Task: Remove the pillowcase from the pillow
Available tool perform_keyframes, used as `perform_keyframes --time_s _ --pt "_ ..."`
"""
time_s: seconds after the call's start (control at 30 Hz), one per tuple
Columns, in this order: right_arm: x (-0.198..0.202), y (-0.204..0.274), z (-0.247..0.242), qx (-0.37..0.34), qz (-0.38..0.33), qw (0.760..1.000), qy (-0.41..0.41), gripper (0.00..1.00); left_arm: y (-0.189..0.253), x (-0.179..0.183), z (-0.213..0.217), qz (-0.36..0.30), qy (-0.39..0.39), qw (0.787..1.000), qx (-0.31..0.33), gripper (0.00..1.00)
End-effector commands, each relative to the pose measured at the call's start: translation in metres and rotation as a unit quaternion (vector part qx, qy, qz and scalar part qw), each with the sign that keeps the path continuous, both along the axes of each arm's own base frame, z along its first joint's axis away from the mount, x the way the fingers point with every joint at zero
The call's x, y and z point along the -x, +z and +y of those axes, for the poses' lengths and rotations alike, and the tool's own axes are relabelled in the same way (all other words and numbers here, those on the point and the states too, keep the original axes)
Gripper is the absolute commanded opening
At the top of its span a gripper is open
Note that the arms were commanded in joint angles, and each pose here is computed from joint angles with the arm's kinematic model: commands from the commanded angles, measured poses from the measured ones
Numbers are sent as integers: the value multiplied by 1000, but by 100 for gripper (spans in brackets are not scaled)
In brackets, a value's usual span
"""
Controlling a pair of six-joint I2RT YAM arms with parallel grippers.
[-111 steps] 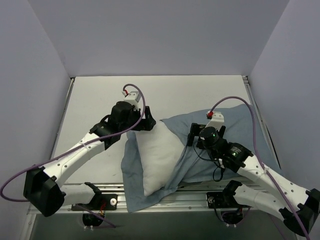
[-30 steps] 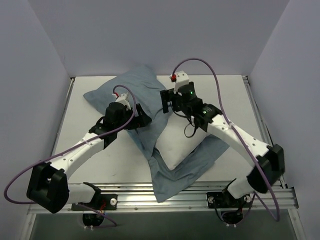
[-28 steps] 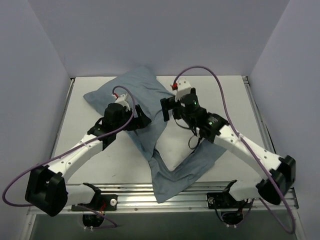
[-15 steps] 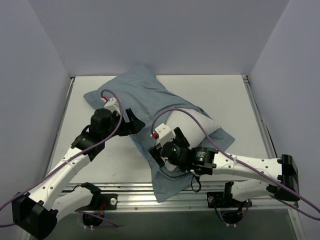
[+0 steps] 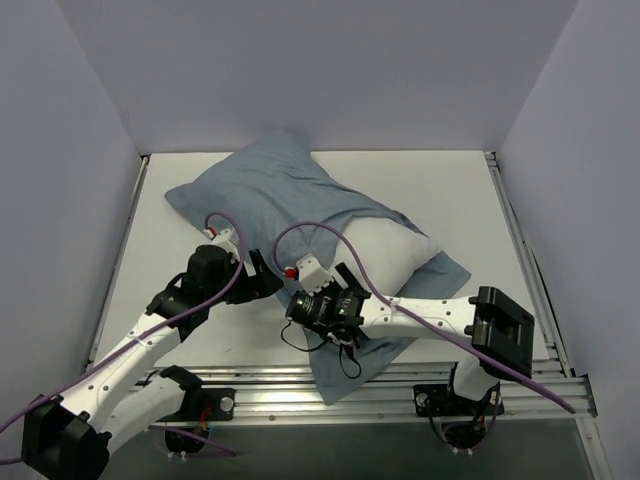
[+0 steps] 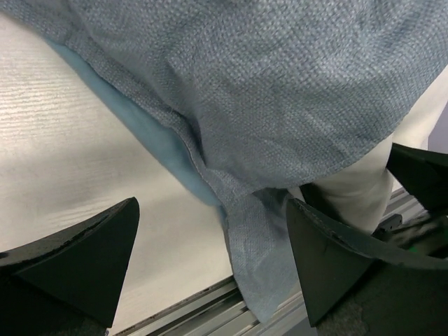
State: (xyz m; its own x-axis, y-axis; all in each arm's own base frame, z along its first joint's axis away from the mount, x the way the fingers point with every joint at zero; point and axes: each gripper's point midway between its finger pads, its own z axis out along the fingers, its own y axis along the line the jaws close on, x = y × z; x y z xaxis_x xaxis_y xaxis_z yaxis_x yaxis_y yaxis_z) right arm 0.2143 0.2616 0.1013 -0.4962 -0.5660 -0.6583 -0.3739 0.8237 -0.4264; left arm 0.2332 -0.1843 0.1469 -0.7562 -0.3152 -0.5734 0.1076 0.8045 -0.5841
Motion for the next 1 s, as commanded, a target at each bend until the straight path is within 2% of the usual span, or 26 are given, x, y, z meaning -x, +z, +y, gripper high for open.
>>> perform_keyframes --time_s 0.0,0.03,0.07,0.13,0.17,0.4,0.63,0.8,0.83,0.93,0.97 --pt "-12 -2 -20 18 -15 998 -56 69 7 3 -3 -9 -3 1000 19 94" --pt "-17 -1 -23 13 -18 998 -63 56 5 3 -3 -7 -3 1000 18 94" --pt "-18 -1 -22 3 -19 998 -64 29 4 3 -3 -7 -3 1000 20 94" --pt "-19 6 -19 -18 -10 999 -48 5 2 4 -7 -7 -9 1000 29 95" --pt "-21 11 -11 -40 -13 998 -40 0 2 4 -8 -6 -12 999 33 95" --pt "-25 62 17 -156 -18 987 15 0 -1 3 -33 0 -36 996 82 95" --pt "-32 78 24 -183 -19 983 29 0 -8 -1 -72 -5 -72 992 108 98" --pt "-32 79 30 -198 -13 979 37 0 -26 -6 -91 5 -80 993 87 100" --pt "-31 81 31 -204 -12 978 41 0 -27 -9 -93 3 -80 993 83 93" --pt "-28 91 34 -220 -10 974 51 0 -40 -18 -94 11 -70 996 63 83" --pt "-26 94 34 -223 -9 973 56 0 -46 -19 -93 17 -66 996 55 67"
